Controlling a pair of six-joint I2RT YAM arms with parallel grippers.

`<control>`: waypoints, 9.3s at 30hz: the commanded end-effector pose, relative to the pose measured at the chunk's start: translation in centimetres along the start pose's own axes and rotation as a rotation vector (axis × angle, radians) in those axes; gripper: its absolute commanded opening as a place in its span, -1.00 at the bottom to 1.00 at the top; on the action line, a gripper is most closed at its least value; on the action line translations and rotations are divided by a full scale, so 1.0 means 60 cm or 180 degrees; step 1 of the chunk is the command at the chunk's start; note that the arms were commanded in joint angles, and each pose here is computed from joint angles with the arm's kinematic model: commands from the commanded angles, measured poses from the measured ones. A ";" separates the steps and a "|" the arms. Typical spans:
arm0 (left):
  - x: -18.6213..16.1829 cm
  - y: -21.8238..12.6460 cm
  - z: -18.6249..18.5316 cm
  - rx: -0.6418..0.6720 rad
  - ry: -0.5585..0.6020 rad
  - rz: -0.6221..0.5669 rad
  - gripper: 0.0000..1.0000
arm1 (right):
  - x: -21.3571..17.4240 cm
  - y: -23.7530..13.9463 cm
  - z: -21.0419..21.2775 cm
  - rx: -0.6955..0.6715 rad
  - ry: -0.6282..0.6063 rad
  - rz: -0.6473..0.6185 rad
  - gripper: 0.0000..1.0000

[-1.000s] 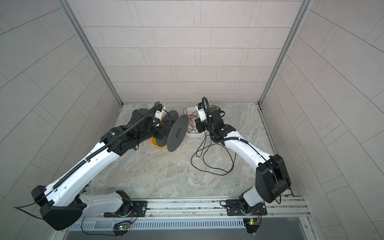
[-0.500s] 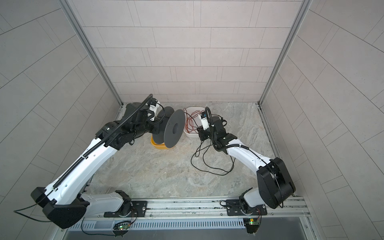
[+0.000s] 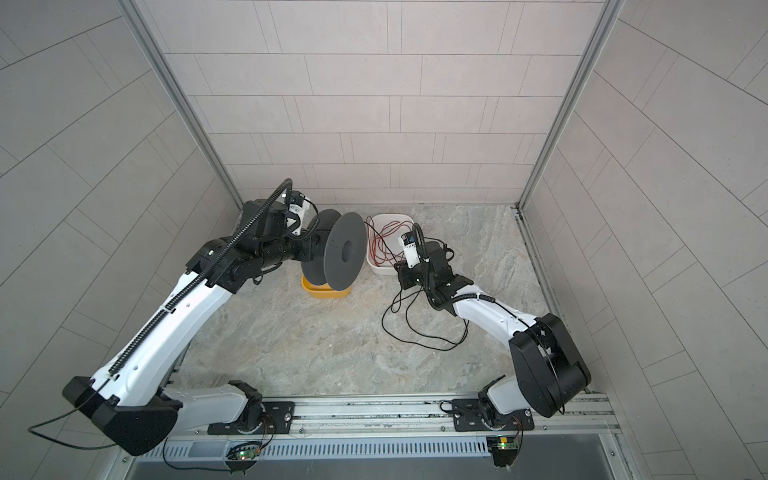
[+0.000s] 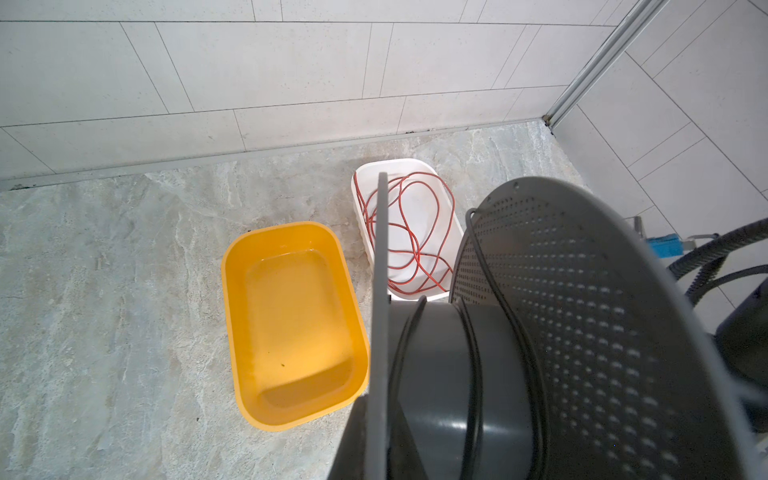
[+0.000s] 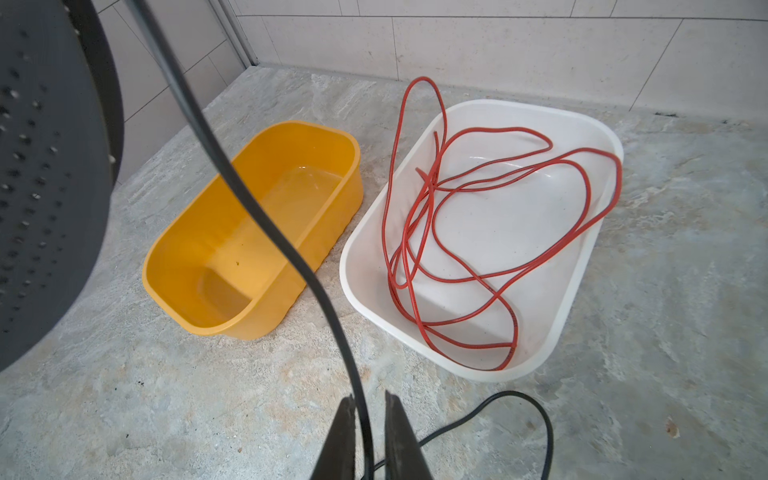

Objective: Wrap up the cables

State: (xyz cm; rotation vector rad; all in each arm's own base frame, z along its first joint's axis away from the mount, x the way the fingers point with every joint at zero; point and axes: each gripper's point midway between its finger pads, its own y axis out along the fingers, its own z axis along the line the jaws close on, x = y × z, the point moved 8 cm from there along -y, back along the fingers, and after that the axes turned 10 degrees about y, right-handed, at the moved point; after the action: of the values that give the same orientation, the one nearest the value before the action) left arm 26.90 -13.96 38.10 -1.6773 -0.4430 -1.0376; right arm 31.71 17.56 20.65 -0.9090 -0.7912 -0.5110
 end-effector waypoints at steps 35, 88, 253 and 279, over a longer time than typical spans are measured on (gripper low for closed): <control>0.019 -0.030 0.053 0.0278 -0.1348 -0.1104 -1.00 | -0.065 0.010 0.107 0.0358 -0.0209 0.0062 -1.00; -0.021 0.040 -0.014 0.1215 -0.0221 -0.0596 -1.00 | 0.101 -0.130 0.303 0.0662 -0.1274 -0.0360 -1.00; 0.014 -0.075 -0.056 0.0096 -0.0149 -0.0820 -1.00 | 0.066 -0.041 0.068 0.0120 -0.0265 -0.0521 -1.00; 0.036 -0.100 -0.057 -0.0029 -0.0291 -0.1028 -1.00 | 0.027 -0.005 0.074 0.0735 0.0014 -0.0627 -0.58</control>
State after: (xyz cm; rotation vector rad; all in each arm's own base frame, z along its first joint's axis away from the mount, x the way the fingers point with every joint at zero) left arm 22.86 -15.88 39.62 -1.6735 -0.6171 -1.1163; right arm 30.52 20.62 23.02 -0.6776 -0.9093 -0.5706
